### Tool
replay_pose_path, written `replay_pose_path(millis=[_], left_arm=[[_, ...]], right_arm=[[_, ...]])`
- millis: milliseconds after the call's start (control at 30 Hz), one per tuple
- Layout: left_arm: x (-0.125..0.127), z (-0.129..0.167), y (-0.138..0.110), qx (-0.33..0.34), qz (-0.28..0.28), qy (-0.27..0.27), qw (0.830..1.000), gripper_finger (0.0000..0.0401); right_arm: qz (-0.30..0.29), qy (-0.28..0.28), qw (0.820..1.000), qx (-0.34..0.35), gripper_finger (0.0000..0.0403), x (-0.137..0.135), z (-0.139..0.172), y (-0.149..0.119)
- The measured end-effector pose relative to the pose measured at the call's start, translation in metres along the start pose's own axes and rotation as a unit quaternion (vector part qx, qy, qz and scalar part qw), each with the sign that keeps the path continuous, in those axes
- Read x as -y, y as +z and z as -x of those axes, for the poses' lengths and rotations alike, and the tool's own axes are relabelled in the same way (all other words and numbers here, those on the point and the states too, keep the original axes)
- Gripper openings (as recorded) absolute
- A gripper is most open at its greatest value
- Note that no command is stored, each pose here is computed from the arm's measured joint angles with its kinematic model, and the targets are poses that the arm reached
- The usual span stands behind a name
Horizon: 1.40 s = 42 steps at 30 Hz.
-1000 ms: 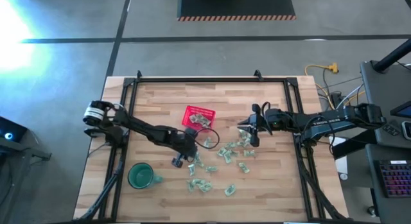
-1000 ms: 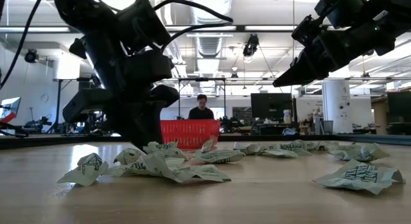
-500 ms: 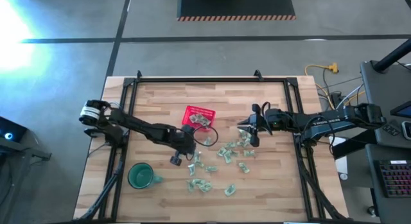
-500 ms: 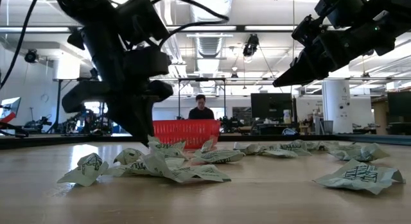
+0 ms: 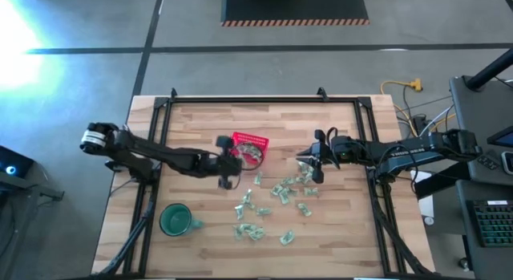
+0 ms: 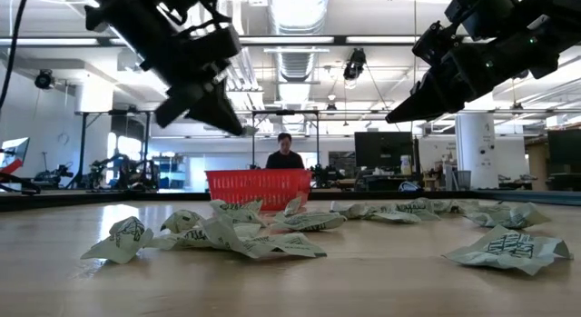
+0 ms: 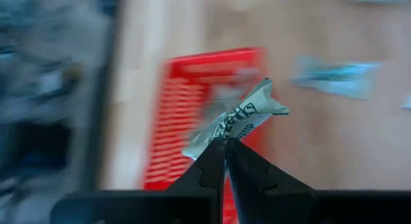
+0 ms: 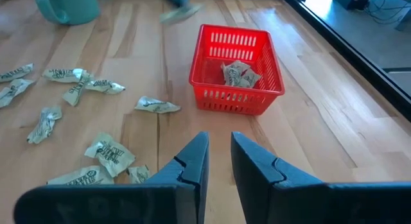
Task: Pick and place items into bin
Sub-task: Put the stevia packet into the red bin
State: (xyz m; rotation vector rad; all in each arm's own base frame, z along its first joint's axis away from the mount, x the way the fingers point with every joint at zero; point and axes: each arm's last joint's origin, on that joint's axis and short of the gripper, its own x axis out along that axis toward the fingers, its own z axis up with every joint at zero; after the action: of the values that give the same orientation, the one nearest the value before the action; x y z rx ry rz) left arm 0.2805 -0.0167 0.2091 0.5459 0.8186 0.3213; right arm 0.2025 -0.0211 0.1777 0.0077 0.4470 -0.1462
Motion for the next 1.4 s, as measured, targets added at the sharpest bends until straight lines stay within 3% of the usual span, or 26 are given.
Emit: replay_pose_path(millis=[67, 200, 800, 1067, 1400], left_arm=[[-0.005, 0.000, 0.001, -0.002, 0.010, 0.039, 0.999, 0.0001], [-0.012, -0.005, 0.001, 0.001, 0.029, 0.059, 0.998, 0.0001], [-0.024, -0.040, -0.010, -0.040, 0.045, 0.083, 0.995, 0.0002], [-0.025, -0.041, -0.010, -0.042, 0.025, 0.083, 0.995, 0.0003], [-0.025, -0.041, -0.010, -0.040, 0.027, 0.084, 0.995, 0.0091]], right_arm=[[0.000, 0.000, 1.000, 0.000, 0.0059, 0.000, 0.000, 0.000], [-0.002, 0.000, 1.000, 0.001, 0.0061, 0.000, 0.000, 0.000], [-0.002, -0.001, 1.000, 0.001, 0.0059, 0.000, 0.000, 0.000], [-0.005, 0.000, 1.000, 0.001, 0.0057, 0.000, 0.000, 0.000], [-0.005, -0.001, 1.000, 0.001, 0.0057, 0.000, 0.000, 0.000]])
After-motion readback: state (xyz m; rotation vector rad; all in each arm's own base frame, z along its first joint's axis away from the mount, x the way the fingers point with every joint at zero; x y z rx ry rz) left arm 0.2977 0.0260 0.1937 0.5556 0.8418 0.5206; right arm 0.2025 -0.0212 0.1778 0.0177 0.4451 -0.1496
